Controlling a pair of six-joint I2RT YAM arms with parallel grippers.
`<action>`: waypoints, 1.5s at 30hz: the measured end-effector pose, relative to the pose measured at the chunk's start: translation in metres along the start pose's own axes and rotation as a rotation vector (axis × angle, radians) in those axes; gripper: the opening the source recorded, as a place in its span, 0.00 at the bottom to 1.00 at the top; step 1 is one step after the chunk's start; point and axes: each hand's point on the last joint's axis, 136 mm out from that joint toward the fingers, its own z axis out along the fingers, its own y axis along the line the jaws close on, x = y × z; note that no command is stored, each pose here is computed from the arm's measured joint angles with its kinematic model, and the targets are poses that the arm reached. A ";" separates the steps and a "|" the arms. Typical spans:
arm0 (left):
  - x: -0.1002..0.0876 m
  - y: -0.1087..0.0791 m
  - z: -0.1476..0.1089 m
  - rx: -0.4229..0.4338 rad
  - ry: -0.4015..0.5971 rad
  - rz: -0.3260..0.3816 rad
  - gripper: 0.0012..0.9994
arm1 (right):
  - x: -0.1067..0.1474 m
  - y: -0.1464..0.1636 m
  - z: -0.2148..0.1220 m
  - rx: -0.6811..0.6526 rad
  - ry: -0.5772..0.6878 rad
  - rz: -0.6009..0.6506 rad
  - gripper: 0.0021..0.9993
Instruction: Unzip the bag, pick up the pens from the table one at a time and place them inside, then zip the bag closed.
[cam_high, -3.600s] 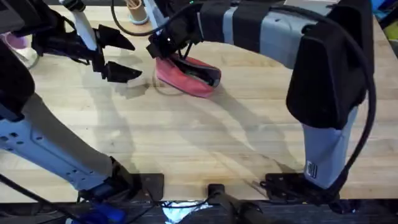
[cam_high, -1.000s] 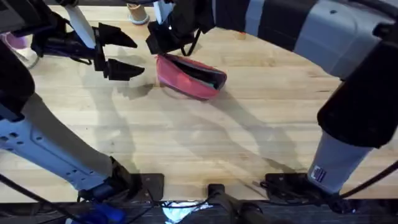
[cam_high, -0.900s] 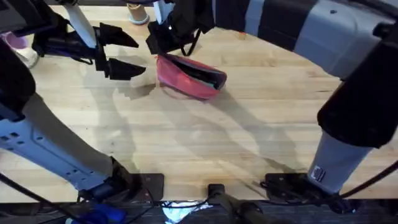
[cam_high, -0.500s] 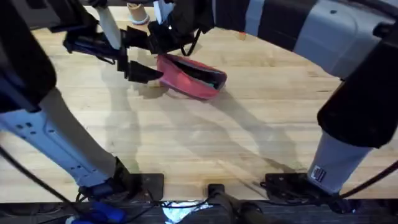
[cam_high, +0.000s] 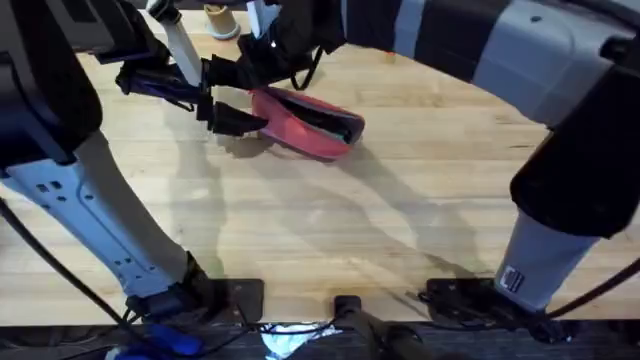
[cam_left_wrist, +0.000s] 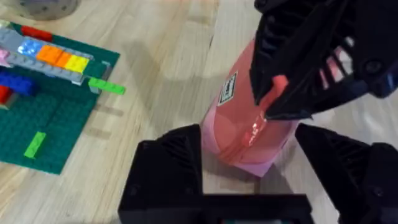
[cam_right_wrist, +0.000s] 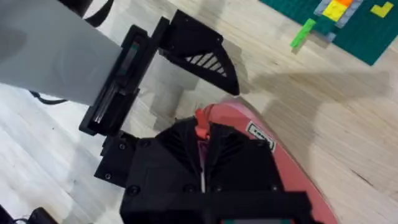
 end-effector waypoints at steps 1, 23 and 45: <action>-0.001 0.000 0.000 -0.001 -0.007 0.000 0.93 | 0.000 0.000 0.000 0.000 0.000 0.000 0.03; -0.013 -0.002 0.000 0.000 -0.075 -0.017 0.04 | -0.002 -0.001 0.000 0.005 -0.009 -0.001 0.03; -0.015 -0.005 0.005 0.018 -0.070 -0.021 0.04 | 0.008 -0.019 -0.006 0.089 0.036 0.020 0.03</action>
